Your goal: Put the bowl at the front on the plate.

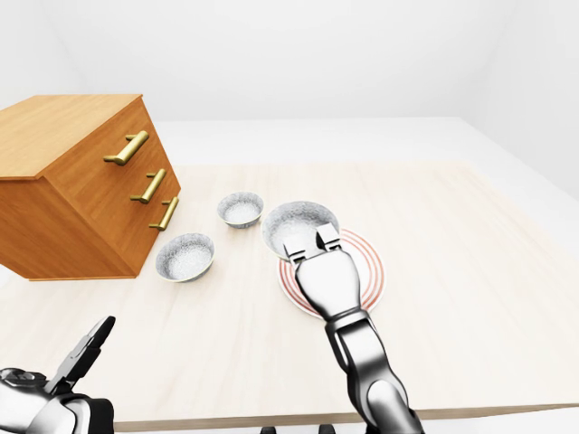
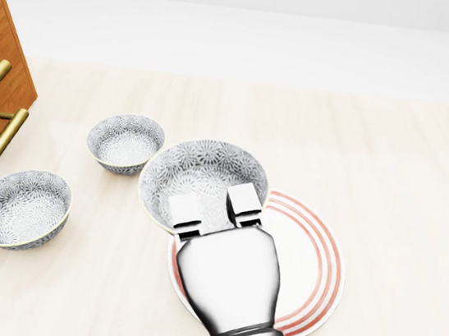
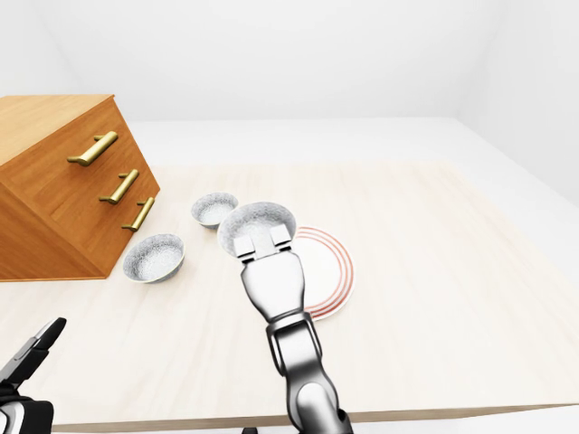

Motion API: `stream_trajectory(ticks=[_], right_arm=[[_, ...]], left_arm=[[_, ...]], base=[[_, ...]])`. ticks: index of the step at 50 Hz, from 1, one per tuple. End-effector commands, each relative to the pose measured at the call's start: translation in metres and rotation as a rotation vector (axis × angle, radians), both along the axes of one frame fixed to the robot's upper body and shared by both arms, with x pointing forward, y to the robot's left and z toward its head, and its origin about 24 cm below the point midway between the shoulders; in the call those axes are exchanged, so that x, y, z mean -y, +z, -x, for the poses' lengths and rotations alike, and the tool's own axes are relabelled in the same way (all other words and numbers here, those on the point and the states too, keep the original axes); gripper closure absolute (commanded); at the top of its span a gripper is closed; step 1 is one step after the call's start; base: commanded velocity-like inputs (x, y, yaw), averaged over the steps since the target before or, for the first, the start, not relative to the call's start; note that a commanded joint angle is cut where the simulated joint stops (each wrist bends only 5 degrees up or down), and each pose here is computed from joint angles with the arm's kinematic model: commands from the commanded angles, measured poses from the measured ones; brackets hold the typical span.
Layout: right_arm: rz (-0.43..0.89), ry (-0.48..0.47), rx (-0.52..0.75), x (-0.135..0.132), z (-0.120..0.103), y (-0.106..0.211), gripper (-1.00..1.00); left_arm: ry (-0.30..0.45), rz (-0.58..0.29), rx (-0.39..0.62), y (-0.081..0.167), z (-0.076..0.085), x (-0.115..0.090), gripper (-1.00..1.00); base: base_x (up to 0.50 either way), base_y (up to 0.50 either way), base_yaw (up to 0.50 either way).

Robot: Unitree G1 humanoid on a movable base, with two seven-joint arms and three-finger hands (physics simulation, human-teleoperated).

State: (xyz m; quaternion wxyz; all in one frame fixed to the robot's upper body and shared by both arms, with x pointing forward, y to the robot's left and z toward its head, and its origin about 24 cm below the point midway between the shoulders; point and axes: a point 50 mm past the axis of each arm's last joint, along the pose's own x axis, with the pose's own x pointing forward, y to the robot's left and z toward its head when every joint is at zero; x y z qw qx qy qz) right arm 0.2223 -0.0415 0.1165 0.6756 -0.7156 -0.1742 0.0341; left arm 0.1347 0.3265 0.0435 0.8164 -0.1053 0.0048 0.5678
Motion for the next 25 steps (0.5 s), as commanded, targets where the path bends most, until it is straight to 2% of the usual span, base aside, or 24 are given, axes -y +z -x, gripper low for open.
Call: stream_trajectory(ticks=[1, 4, 25], right_arm=[[-0.167, 0.036, 0.069, 0.0040, -0.0006, -0.0127, 1.00], [-0.173, 0.064, 0.041, -0.0033, -0.0019, -0.0163, 1.00], [-0.172, 0.067, 0.040, -0.0037, -0.0020, -0.0166, 1.00]], left_arm=[[0.001, 0.001, 0.008, 0.0012, 0.0008, -0.0001, -1.00], [0.003, -0.002, 0.015, 0.0029, 0.0014, -0.0003, -1.00], [0.006, -0.003, 0.016, 0.0032, 0.0016, -0.0003, -1.00]], base=[[0.00, 0.00, 0.00], [0.00, 0.00, 0.00], [0.00, 0.00, 0.00]])
